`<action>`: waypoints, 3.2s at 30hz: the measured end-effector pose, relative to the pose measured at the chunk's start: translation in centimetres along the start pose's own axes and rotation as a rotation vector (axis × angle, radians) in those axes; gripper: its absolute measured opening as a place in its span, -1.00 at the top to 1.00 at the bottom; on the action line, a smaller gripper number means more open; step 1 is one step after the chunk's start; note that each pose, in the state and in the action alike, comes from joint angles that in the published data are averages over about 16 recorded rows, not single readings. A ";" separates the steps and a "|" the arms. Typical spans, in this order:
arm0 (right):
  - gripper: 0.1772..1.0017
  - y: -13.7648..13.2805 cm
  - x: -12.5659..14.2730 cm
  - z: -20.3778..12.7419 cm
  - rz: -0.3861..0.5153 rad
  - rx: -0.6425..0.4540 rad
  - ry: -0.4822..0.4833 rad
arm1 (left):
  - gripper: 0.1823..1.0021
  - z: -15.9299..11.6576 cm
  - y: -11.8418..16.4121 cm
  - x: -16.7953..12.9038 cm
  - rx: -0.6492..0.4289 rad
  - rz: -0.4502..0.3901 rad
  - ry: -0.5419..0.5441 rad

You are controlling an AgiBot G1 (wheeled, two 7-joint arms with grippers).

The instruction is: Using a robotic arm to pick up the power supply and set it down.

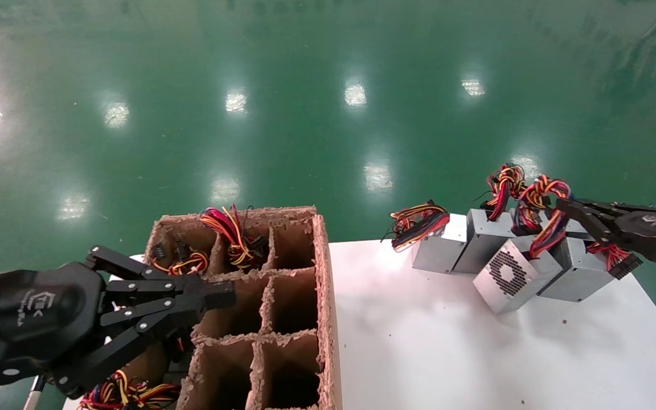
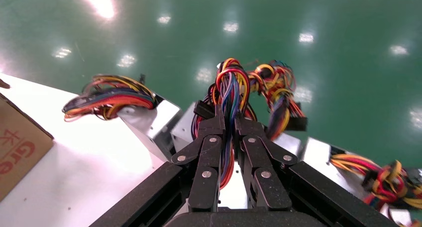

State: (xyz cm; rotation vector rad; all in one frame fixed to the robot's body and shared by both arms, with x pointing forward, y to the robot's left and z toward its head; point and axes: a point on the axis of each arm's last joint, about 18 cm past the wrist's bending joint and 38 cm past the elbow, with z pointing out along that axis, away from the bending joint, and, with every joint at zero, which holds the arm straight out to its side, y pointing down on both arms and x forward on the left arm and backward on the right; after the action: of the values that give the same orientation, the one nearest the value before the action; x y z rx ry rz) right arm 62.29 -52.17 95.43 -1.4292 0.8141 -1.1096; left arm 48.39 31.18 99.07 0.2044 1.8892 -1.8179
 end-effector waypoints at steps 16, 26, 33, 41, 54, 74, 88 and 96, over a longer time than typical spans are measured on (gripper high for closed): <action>0.94 0.9 1.9 -1.5 0.030 -0.008 0.099 | 0.98 0.0 0.0 0.0 0.000 0.000 0.000; 0.94 1.3 1.6 -1.1 0.035 -0.013 0.117 | 0.98 0.0 0.0 0.0 0.000 0.000 0.000; 0.94 1.5 1.1 -0.7 0.032 -0.022 0.110 | 0.98 0.0 0.0 0.0 0.000 0.000 0.000; 0.91 1.6 0.8 -0.5 0.029 -0.034 0.105 | 0.98 0.0 0.0 0.0 0.000 0.000 0.000; 0.61 0.0 0.3 -0.8 0.001 -0.016 0.088 | 0.98 0.0 0.0 0.0 0.000 0.000 0.000; -0.36 -6.4 -5.2 -0.9 -0.119 0.171 -0.115 | 0.98 0.0 0.0 0.0 0.000 0.000 0.000; -0.89 -7.7 -10.6 -1.0 -0.147 0.215 -0.338 | 0.91 0.0 0.0 0.0 0.000 0.000 0.000; -0.99 -8.2 -13.7 -1.6 -0.167 0.237 -0.467 | 0.72 0.0 0.0 0.0 0.000 0.000 0.000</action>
State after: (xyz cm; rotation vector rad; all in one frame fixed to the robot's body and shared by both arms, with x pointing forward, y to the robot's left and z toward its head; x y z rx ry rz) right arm 55.55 -38.61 100.84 -1.4902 0.2278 -0.9059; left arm 48.39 31.18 99.07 0.2044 1.8892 -1.8179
